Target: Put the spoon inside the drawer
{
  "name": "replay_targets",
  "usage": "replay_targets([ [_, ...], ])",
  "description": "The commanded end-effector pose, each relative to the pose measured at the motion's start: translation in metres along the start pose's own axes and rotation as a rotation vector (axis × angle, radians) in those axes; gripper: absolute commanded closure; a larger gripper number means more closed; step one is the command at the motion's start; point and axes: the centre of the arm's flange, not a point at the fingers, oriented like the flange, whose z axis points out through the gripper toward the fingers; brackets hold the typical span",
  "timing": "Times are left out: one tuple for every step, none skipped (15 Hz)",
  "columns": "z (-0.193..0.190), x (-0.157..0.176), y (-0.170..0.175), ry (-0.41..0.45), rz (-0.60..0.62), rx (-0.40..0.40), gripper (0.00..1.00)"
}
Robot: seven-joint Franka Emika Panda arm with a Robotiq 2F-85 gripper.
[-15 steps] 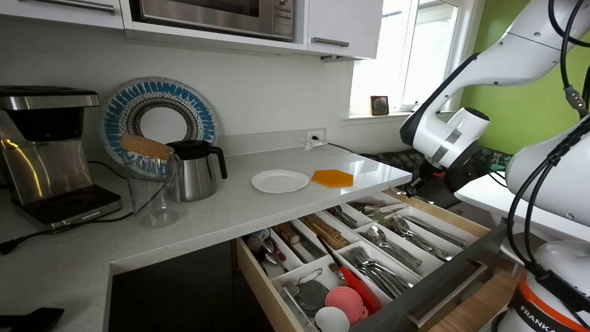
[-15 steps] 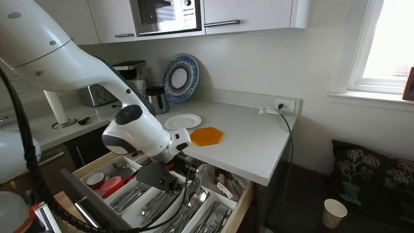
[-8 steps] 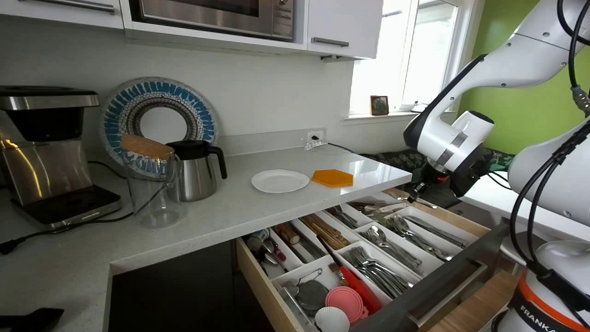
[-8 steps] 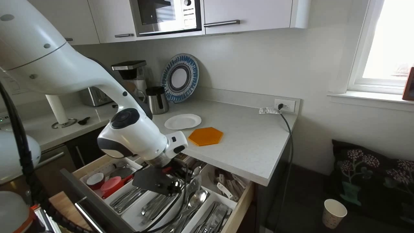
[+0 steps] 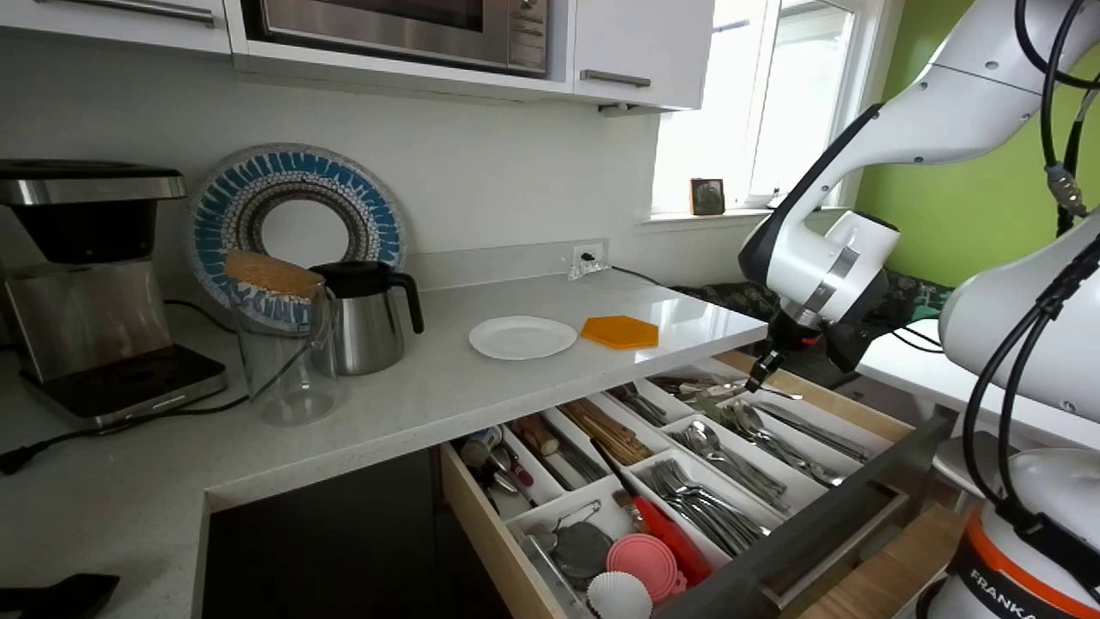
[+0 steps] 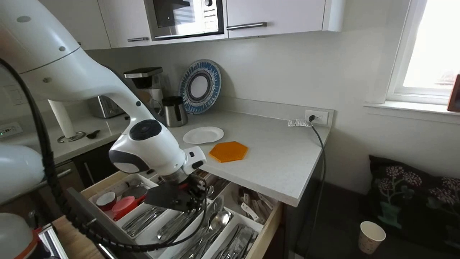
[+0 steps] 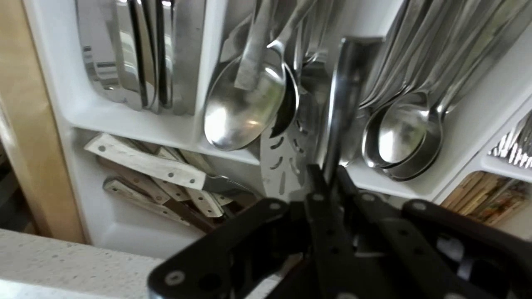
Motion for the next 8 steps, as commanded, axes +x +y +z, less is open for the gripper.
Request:
replay_targets([
  [0.035, 0.011, -0.006, -0.066, -0.025, 0.049, 0.98],
  [0.038, 0.013, -0.006, -0.07, -0.03, 0.066, 0.98],
  [0.042, 0.015, -0.006, -0.067, -0.036, 0.064, 0.98],
  [0.048, 0.017, -0.006, -0.057, -0.036, 0.065, 0.98],
  [0.054, 0.018, -0.006, -0.051, -0.04, 0.072, 0.98],
  [0.056, 0.019, -0.006, -0.051, -0.047, 0.074, 0.98],
  [0.061, 0.019, -0.006, -0.041, -0.05, 0.078, 0.98],
  [0.065, 0.018, -0.006, -0.038, -0.053, 0.083, 0.98],
])
